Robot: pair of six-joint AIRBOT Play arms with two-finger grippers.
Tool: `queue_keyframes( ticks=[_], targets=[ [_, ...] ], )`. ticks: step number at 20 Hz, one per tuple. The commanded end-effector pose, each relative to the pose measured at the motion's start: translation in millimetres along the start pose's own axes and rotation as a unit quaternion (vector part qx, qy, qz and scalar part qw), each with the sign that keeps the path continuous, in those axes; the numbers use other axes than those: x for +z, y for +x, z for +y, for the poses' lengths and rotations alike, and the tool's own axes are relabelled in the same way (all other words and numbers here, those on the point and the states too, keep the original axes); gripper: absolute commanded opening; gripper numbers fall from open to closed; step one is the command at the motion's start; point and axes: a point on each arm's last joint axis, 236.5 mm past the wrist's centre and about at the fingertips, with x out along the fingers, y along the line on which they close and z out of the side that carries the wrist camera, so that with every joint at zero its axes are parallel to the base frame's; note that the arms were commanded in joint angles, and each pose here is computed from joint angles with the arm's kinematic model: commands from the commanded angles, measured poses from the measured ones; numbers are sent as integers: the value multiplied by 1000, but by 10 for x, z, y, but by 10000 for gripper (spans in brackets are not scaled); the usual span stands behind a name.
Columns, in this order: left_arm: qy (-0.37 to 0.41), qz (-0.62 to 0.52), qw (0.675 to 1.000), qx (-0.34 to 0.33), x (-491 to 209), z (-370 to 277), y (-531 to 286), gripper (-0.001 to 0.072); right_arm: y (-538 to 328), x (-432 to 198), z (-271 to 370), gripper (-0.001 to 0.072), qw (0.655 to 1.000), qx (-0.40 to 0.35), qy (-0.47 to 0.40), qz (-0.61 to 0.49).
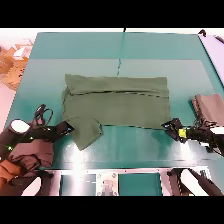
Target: Fold the shirts.
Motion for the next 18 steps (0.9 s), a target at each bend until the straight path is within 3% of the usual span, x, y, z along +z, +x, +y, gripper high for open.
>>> queue_keyframes(
  ticks=[1,8,9,10,11,12,13,14,18],
  targets=[
    [-29,-42,999,-19,109,-82,110,668,259,-66,13,485,1000,0,18,7],
    [-78,22,991,-104,-74,-422,251,660,433,66,67,482,999,-1,32,-15],
    [-64,26,992,-108,-91,-446,242,372,425,89,88,480,999,0,30,-17],
    [-49,29,992,-110,-109,-463,235,153,419,103,103,465,1000,1,25,-18],
    [-43,29,993,-110,-109,-462,235,124,416,110,110,321,1000,2,15,-19],
    [-41,27,993,-109,-103,-453,237,45,417,103,110,170,1000,2,9,-17],
    [-32,25,993,-109,-97,-451,238,28,417,88,115,66,1000,2,1,-14],
    [-27,24,993,-109,-94,-453,237,28,416,73,118,17,1000,3,-3,-11],
    [19,32,993,-110,-36,-573,132,27,391,-58,78,17,998,-8,-50,23]
  ],
)
